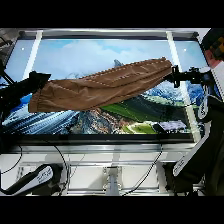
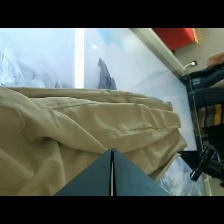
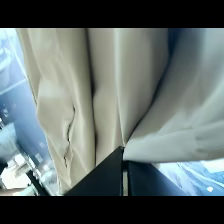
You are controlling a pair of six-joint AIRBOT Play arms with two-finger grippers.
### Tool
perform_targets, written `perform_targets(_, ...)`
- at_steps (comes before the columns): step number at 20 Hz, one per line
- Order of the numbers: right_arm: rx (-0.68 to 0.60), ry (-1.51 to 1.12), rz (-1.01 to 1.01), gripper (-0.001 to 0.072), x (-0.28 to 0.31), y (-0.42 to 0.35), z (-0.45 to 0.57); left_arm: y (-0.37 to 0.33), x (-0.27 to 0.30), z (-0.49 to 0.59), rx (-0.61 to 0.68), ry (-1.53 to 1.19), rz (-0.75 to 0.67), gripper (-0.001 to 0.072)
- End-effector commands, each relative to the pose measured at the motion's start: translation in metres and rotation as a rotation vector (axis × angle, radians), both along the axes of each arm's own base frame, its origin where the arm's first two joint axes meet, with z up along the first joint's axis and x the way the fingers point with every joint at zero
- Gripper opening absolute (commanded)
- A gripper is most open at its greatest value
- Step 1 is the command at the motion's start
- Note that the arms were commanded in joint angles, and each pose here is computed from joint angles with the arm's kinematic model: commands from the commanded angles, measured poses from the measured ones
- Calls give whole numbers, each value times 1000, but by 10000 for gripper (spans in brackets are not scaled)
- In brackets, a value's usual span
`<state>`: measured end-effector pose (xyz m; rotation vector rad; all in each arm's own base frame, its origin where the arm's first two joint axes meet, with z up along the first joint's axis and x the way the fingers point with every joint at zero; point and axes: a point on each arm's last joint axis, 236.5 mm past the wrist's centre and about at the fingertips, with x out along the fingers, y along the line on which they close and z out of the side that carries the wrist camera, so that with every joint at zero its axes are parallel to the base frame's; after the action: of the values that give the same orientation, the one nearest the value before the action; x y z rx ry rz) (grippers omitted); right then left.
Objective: Fold the clothes and pants, and hang the long-sleeved shirts on hangers.
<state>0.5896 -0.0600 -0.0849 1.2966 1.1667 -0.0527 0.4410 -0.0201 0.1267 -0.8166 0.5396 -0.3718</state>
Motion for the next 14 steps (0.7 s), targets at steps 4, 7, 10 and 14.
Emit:
perform_targets(4, -231, 252, 6, 11, -52, -42, -24, 0, 0, 1, 0, -1, 0, 16)
perform_targets(7, -305, 353, 50, 11, -83, -62, -25, 0, 0, 1, 0, -1, 0, 16)
perform_targets(10, -346, 403, 66, 11, -100, -76, -23, 0, 0, 1, 0, -1, 0, 16)
perform_targets(14, -372, 433, 136, 12, -114, -78, -23, -1, 0, 1, -1, -1, -4, 16)
